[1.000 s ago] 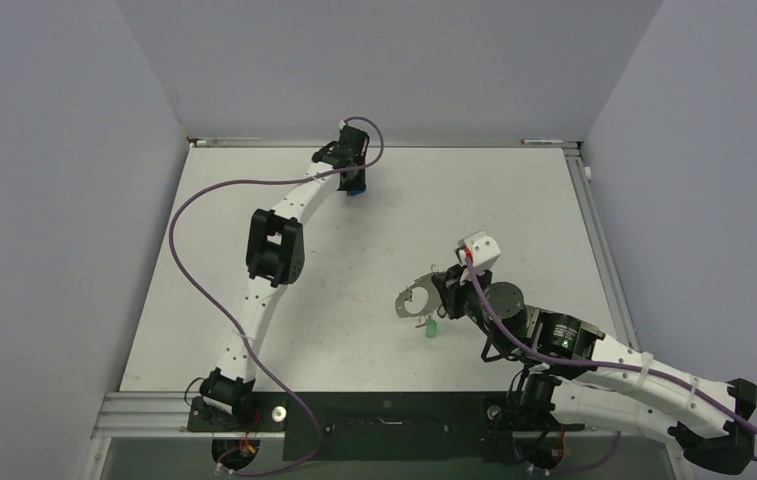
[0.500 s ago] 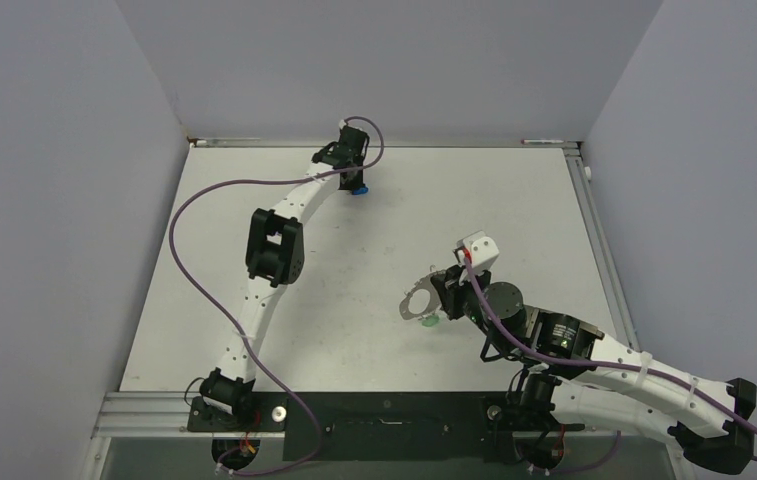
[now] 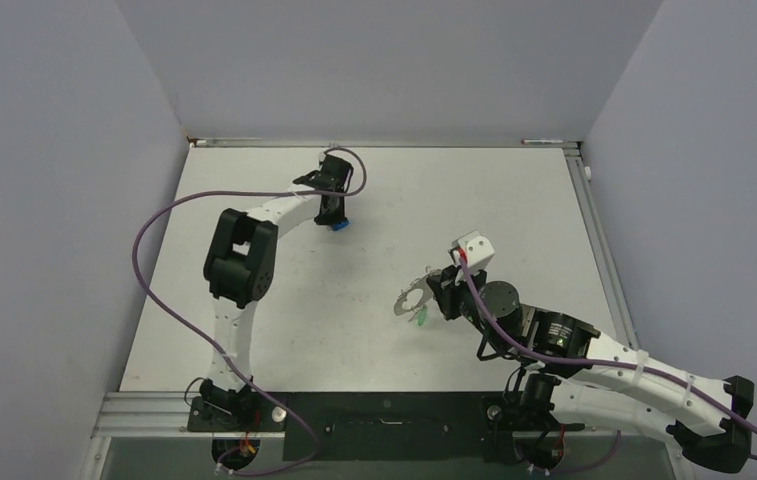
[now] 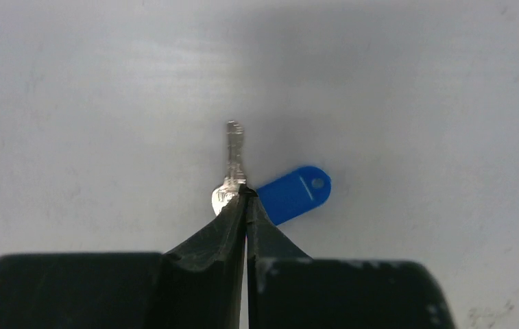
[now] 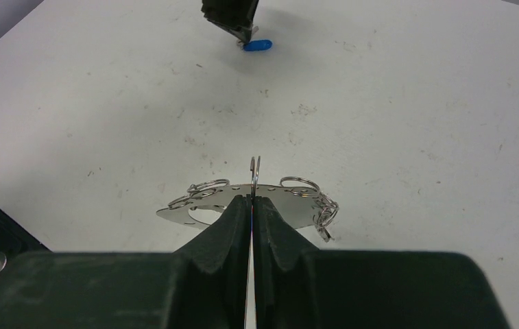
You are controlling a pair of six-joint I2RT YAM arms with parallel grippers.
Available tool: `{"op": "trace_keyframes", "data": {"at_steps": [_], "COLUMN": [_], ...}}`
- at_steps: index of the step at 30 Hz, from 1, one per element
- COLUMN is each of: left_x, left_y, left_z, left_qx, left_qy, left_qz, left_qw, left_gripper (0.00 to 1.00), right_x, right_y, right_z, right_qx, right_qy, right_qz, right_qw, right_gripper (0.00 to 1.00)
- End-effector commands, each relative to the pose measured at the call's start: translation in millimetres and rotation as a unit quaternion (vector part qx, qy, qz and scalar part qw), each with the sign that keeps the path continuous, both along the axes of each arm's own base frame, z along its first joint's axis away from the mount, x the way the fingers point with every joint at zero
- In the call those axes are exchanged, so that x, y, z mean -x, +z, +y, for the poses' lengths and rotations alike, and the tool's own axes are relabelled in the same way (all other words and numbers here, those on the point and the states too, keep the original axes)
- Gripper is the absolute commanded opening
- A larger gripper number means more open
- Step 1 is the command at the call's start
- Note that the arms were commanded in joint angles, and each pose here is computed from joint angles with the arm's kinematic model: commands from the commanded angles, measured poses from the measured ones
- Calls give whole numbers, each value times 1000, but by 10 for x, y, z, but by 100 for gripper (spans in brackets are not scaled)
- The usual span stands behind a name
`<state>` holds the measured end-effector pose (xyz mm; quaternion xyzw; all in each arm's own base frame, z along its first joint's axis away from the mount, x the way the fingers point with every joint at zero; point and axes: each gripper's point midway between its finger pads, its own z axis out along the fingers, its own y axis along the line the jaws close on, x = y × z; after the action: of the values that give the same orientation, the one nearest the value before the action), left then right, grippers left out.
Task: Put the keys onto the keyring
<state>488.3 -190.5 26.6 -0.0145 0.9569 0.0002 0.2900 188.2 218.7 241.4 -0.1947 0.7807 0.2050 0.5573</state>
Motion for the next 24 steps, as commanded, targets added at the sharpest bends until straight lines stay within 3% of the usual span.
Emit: {"op": "trace_keyframes", "data": {"at_steps": [1,9,17,24], "left_x": [318,1323,1756,1965], "left_y": [371,179,88,124], "left_z": [-99,-242,-171,-109], "left_qx": [12,-89,-37,-15], "left_qy": [-3,-72,-67,-74], "left_qz": [-53,-38,-30,-32], "left_qw": [998,993,997,997], "left_gripper": [0,0,0,32], "right_x": [-22,-9,28,35], "right_y": [198,195,214,221], "right_z": [84,142,183,166], "right_qx": [-35,-30,-45,-44], "right_qy": [2,9,16,14], "right_qz": [-11,-2,4,5], "right_qw": [999,1000,999,999], "right_gripper": [5,5,5,5]}}
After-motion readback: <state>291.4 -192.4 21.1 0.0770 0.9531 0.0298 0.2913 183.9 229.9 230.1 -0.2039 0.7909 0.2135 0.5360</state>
